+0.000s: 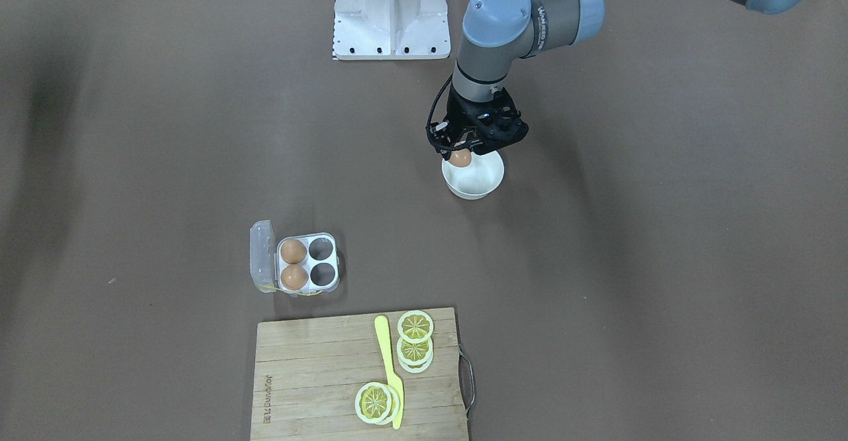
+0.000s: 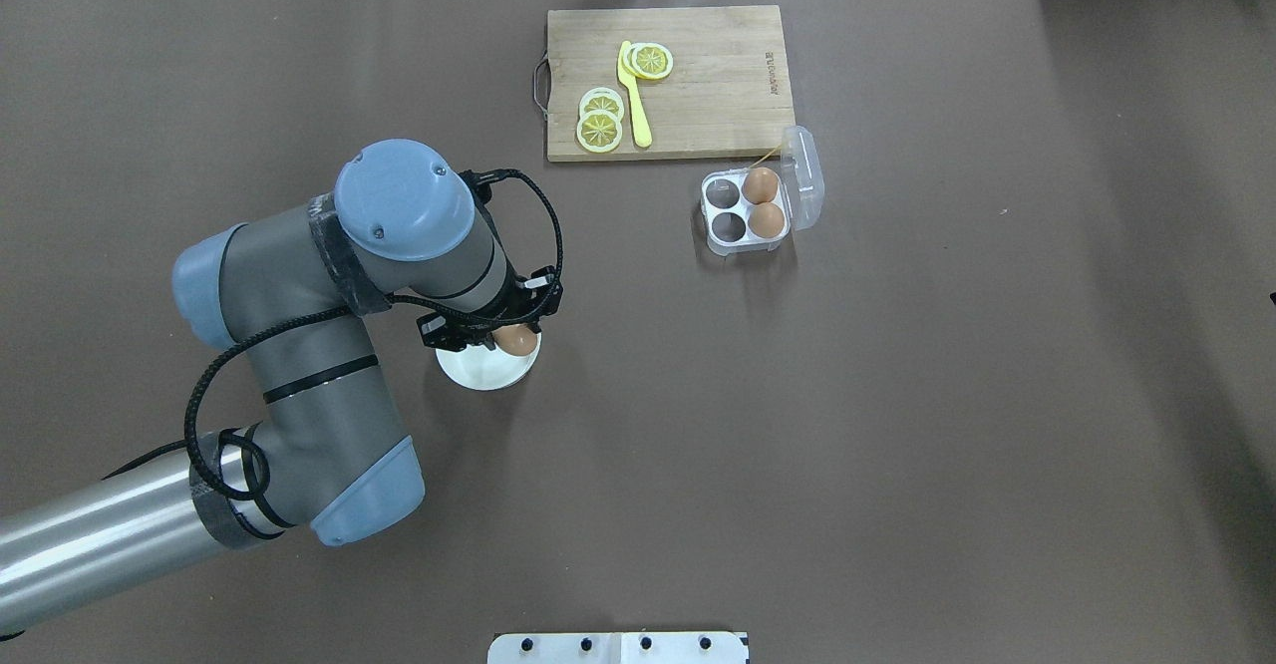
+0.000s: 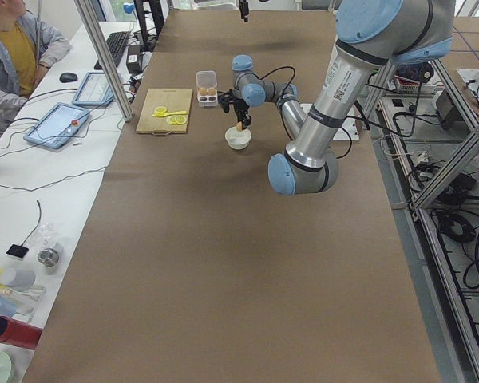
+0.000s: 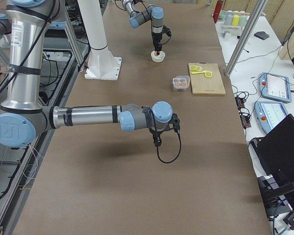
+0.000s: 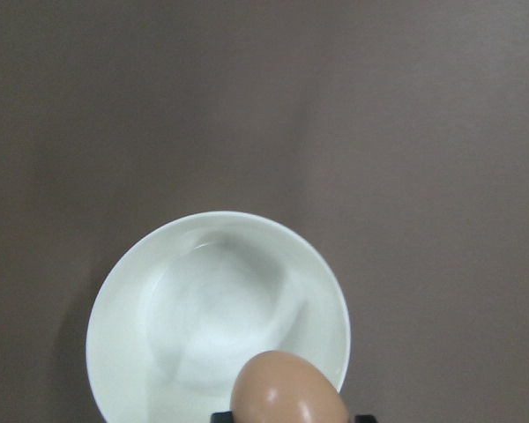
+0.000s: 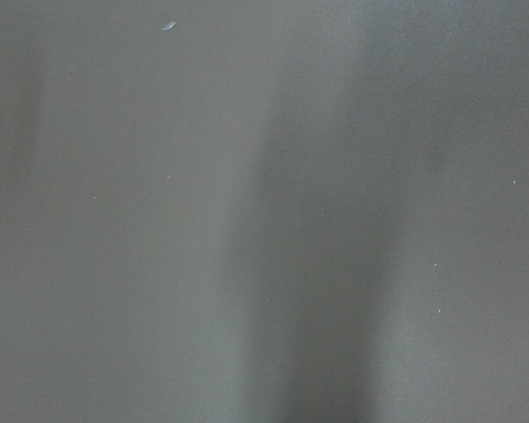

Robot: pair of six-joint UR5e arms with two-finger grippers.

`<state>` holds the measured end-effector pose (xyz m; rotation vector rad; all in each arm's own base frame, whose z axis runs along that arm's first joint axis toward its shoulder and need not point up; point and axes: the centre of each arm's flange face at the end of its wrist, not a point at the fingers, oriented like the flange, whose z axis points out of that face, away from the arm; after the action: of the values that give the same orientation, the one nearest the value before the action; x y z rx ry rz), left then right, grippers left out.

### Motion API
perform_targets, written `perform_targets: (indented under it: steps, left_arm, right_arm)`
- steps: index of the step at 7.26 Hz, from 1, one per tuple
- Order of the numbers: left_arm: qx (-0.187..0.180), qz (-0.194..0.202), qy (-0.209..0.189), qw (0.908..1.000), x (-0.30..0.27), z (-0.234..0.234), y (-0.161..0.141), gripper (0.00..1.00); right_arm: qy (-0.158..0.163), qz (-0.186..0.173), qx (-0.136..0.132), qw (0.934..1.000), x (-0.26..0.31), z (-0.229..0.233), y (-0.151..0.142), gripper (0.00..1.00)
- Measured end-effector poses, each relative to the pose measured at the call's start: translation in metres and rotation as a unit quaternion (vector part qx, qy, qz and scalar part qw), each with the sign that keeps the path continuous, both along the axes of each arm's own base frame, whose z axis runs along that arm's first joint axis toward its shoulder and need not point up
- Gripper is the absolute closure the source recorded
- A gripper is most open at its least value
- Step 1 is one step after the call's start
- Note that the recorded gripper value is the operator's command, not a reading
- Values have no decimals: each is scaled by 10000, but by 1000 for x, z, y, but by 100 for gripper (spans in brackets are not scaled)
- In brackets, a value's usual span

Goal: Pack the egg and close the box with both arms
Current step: 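Carry the egg with the left gripper over the empty egg box slot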

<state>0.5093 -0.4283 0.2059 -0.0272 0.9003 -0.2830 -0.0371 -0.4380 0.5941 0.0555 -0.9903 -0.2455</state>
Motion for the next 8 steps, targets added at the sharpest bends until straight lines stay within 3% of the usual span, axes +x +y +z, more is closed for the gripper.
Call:
perform_targets:
  steps: [1, 2, 3, 4, 5, 6, 8]
  left_arm:
    - [955, 335, 173, 9947, -6, -12, -5, 100]
    - [1999, 577, 385, 9774, -7, -23, -13, 100]
    - [3046, 617, 506, 9491, 1, -27, -28, 100]
    - [3850, 394, 520, 9206, 13, -29, -46, 100]
    - [4396, -3, 429, 8972, 21, -32, -63, 100]
    - [4709, -348, 261, 8811, 27, -40, -76, 100]
    - [5145, -551, -204, 8555, 44, -49, -86, 100]
  right_arm:
    - [1, 0, 0, 10000, 0, 0, 0, 0]
    - [2, 0, 3, 10000, 0, 0, 0, 0]
    - [3, -1, 2, 10000, 0, 0, 0, 0]
    - [2, 1, 1, 10000, 0, 0, 0, 0]
    - [-5, 4, 9, 10000, 0, -1, 0, 0]
    - [-11, 5, 26, 10000, 1, -3, 0, 0]
    - [-15, 8, 47, 10000, 1, -5, 0, 0]
